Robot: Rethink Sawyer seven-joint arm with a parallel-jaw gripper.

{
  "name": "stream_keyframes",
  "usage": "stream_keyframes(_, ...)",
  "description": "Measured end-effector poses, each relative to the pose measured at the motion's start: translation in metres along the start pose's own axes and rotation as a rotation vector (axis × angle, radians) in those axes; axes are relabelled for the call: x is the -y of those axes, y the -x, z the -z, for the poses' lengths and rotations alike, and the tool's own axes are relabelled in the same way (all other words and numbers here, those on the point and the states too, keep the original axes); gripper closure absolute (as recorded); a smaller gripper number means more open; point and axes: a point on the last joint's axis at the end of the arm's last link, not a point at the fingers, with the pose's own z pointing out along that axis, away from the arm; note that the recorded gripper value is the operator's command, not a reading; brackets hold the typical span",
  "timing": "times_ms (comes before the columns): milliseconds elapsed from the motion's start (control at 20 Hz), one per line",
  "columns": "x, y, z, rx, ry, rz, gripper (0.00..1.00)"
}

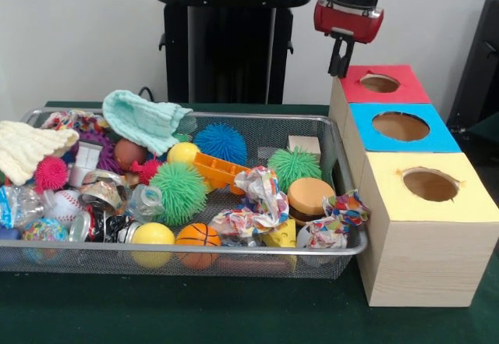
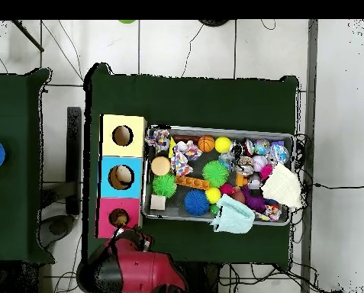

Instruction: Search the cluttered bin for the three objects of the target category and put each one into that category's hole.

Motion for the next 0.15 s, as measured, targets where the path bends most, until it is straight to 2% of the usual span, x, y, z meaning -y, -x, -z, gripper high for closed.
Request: stream_keyframes(150, -0.0005, -0.0009, 0.0003, 0.003, -0.002, 0.004, 1.00)
